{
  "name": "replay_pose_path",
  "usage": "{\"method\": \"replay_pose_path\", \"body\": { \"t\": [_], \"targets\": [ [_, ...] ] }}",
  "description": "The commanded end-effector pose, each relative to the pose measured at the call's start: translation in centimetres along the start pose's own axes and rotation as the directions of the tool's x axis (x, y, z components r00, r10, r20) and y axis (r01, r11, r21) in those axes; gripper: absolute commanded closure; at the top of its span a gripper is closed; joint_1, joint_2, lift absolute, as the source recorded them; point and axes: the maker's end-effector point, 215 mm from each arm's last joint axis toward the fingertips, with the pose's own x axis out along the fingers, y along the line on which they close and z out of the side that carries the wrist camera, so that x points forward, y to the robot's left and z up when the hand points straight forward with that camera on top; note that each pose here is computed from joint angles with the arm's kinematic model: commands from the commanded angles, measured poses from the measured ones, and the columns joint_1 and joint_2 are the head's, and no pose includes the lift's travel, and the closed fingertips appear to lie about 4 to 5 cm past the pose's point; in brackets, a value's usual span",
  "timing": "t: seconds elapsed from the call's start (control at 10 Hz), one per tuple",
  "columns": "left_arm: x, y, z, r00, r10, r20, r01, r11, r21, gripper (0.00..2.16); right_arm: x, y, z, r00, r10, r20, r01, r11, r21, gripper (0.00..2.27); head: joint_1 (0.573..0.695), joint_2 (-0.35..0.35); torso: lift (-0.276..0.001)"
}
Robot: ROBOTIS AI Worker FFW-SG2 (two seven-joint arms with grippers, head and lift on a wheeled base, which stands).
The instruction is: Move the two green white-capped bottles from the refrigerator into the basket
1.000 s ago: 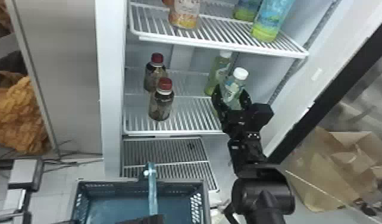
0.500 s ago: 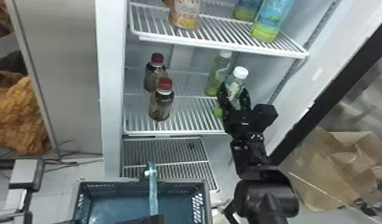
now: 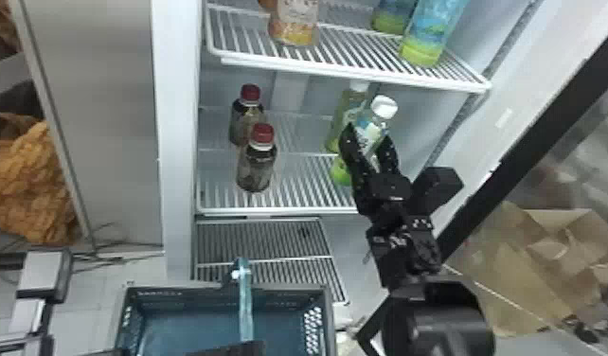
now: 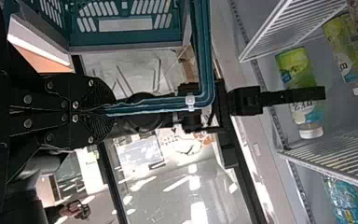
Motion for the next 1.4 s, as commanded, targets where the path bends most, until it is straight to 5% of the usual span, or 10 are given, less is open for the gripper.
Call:
{"method": "replay_pose_path", "body": {
  "t": [0.0, 0.7, 1.3],
  "targets": [
    [0.0, 0.0, -0.1, 1.0, -0.001, -0.002, 0.001, 1.0, -0.003, 1.16, -1.9, 1.2, 1.4, 0.999, 0.032, -0.006, -0.031, 0.999, 0.036, 0.7, 0.695, -0.35, -0.263],
    [-0.2, 0.1, -0.2, 1.0, 0.003, 0.0, -0.003, 1.0, -0.005, 1.16, -8.8, 6.3, 3.7, 0.983, 0.162, -0.086, -0.146, 0.975, 0.166, 0.7, 0.695, -0.35, -0.263],
    [-0.3, 0.3, -0.4, 1.0, 0.01, -0.004, -0.01, 1.0, -0.005, 1.16, -14.2, 8.8, 3.6, 0.923, 0.26, -0.283, -0.213, 0.959, 0.185, 0.7, 0.695, -0.35, -0.263]
  ]
}}
